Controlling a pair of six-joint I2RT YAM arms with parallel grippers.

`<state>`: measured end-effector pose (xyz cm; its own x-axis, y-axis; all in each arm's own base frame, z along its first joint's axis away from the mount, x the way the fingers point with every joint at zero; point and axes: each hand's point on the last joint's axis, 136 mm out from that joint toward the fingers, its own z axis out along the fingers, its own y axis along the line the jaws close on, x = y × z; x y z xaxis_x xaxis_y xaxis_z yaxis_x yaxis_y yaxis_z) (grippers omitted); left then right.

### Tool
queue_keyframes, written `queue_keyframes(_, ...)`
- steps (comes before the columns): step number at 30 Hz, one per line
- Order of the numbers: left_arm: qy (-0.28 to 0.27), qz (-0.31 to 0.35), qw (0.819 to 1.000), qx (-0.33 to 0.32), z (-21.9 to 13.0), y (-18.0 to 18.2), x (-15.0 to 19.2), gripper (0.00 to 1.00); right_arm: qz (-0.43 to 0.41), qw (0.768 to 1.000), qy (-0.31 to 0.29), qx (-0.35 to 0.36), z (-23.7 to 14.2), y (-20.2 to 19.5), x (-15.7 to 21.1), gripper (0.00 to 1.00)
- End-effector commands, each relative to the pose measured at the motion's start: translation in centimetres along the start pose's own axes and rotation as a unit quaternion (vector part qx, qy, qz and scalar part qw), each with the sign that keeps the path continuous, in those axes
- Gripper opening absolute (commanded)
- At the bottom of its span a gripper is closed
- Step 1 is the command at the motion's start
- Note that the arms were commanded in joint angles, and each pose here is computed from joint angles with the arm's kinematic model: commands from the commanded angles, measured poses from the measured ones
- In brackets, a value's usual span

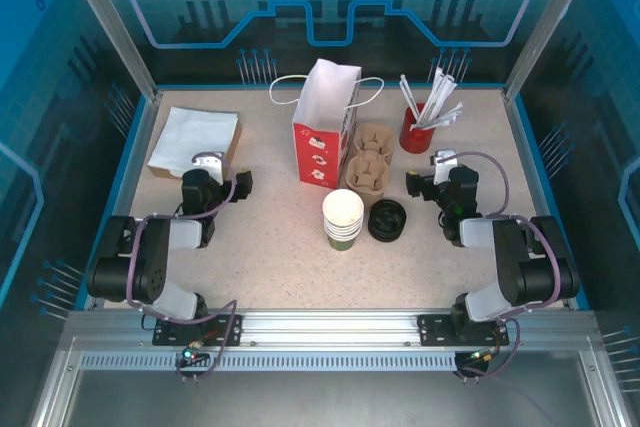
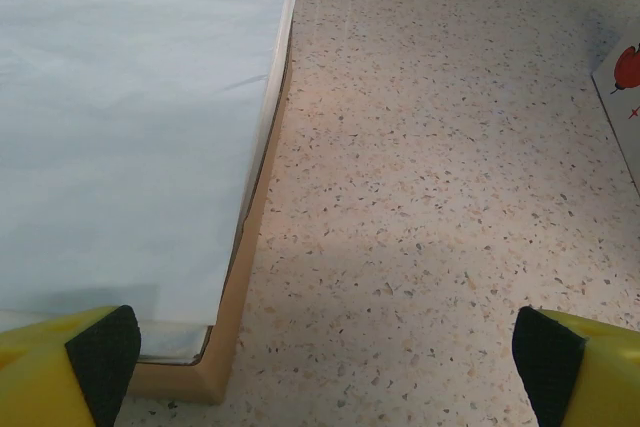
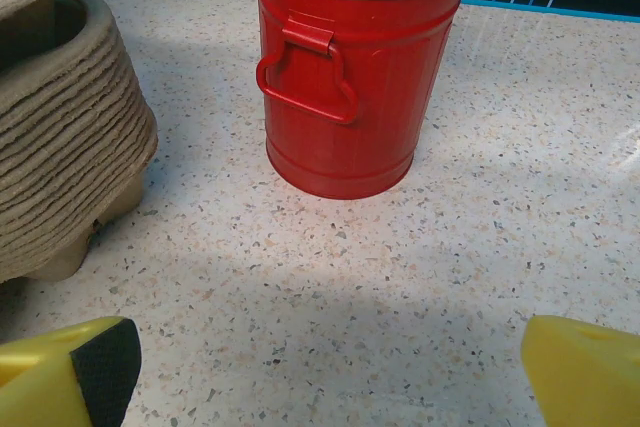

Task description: Pack the takeout coffee

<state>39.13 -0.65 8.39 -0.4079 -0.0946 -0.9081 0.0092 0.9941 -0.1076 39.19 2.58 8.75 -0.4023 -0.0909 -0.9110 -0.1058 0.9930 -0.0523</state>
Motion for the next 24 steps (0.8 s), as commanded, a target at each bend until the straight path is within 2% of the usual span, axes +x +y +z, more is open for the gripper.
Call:
queue_keyframes(1, -0.008, -0.004, 1.000, 0.006, 0.2, -0.2, -0.7, 0.99, -0.002, 1.000, -0.012, 0.003, 0.2, 0.0, -0.8, 1.00)
queue_keyframes(17, -0.010, -0.007, 1.000, -0.001, 0.1, 0.1, -0.9, 0.99, 0.007, 1.000, -0.014, -0.009, 0.1, 0.0, -0.8, 1.00)
queue_keyframes(24, -0.012, -0.052, 0.995, -0.079, -3.5, 2.2, -5.1, 0.99, 0.039, 0.998, 0.010, 0.054, -1.4, -2.5, -2.4, 1.00)
